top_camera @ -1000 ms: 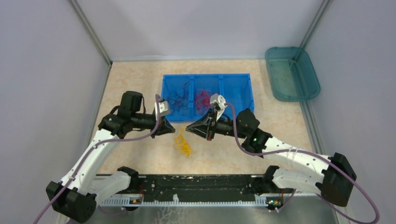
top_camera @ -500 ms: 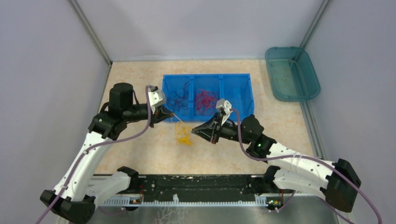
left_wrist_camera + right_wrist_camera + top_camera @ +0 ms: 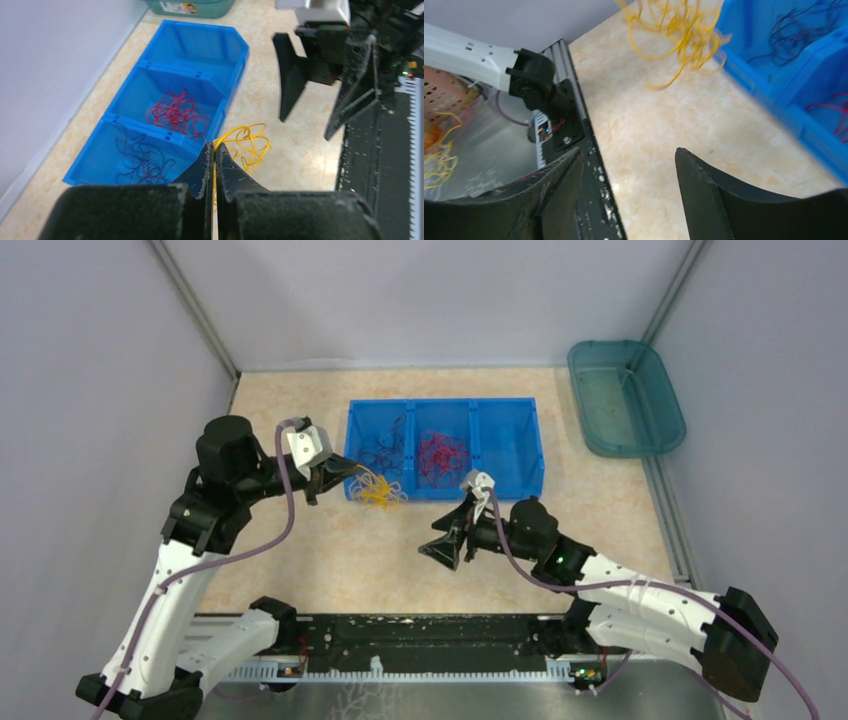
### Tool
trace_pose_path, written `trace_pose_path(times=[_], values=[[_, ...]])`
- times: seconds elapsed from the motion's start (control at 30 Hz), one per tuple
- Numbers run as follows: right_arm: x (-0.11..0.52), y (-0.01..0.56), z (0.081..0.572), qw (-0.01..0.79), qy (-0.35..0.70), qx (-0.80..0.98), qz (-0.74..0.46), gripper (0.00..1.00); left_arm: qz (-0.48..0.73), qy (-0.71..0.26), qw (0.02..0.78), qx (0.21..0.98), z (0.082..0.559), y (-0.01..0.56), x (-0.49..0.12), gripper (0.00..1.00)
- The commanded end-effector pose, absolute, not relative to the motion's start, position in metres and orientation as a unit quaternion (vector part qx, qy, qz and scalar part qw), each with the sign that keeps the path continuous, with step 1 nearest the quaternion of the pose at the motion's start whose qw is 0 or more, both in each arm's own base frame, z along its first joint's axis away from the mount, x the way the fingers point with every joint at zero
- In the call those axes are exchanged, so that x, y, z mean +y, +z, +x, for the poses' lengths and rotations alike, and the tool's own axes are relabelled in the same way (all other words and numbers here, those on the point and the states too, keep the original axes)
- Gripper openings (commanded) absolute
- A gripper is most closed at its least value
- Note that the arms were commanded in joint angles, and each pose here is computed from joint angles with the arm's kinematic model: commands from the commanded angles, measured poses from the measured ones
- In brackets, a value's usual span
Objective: Untangle the cables
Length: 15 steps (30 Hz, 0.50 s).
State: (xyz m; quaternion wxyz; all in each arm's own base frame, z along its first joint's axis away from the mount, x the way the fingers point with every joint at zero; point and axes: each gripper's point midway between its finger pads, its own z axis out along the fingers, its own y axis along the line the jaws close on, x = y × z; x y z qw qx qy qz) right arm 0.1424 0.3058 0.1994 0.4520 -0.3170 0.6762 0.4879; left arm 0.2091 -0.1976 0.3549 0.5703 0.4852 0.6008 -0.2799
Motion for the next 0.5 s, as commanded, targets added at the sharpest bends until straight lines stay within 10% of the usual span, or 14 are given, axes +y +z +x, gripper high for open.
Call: trace_pose_path(times=[0.0, 0.47], values=[[0.301, 0.292, 0.168, 0.565, 0.483, 0.609, -0.275, 0.73, 0.512, -0.336, 0.540, 0.578, 0.179, 0.354, -0.205, 0.01], [0.358, 0.351, 0.183, 0.569, 0.528, 0.545, -0.318, 0.72, 0.547, -0.376, 0.530, 0.528, 0.144, 0.363, -0.209, 0.00]])
